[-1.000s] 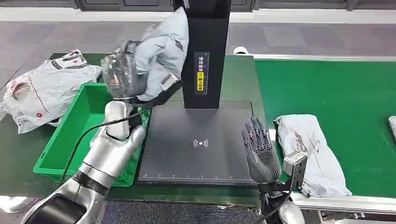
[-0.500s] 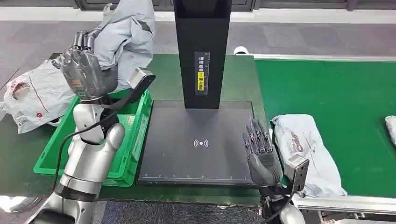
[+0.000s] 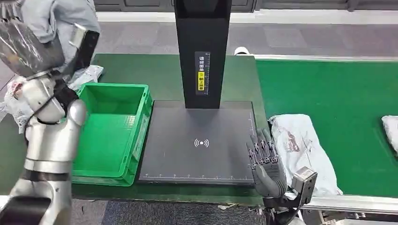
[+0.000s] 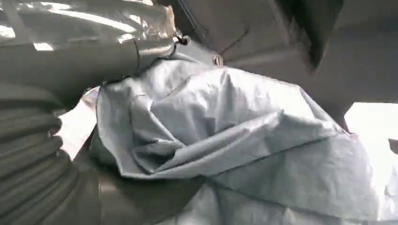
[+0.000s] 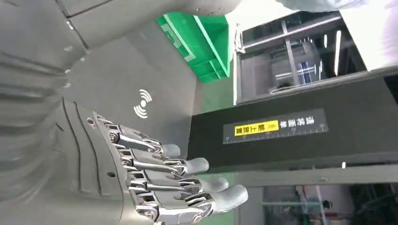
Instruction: Moved the parcel from conveyor to table for the left to box.
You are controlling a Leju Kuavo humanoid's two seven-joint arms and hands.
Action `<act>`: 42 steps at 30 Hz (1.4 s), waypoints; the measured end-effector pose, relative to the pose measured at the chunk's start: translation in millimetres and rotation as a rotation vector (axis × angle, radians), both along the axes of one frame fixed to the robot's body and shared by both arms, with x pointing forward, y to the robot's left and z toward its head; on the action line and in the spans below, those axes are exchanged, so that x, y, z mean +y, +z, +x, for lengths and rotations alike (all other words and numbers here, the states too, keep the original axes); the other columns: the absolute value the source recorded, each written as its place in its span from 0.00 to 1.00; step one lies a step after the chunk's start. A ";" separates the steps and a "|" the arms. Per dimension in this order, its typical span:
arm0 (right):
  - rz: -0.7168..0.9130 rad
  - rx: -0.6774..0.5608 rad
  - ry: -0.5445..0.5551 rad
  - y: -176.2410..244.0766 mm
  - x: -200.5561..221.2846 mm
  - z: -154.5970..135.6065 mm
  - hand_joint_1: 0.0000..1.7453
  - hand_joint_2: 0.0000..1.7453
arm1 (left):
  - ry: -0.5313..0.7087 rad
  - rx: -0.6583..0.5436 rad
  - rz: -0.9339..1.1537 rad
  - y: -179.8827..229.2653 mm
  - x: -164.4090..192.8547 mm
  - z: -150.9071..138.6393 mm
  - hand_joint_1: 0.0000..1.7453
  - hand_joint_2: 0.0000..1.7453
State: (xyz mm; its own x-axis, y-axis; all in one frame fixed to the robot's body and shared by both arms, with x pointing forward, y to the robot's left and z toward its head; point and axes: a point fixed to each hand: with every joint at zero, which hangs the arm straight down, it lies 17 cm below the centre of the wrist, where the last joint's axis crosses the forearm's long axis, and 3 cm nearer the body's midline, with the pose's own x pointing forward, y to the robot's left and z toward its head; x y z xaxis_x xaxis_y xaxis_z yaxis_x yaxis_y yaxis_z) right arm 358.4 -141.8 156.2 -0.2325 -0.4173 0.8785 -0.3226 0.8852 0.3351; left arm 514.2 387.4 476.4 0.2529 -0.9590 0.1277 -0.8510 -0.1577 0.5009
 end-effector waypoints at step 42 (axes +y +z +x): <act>-0.050 -0.020 0.001 7.3 -18.9 -4.6 0.00 1.00 | -0.105 0.935 -0.124 -320.5 16.5 77.0 0.00 1.00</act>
State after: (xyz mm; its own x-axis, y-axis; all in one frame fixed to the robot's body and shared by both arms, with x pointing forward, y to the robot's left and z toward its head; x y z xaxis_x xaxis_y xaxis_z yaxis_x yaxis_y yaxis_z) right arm 353.8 -160.7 163.4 -0.2500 -0.3733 0.8934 -0.3301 0.9003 0.2838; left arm 591.3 404.0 155.9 0.2176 -0.9758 0.0200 -0.1034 -0.0026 0.9946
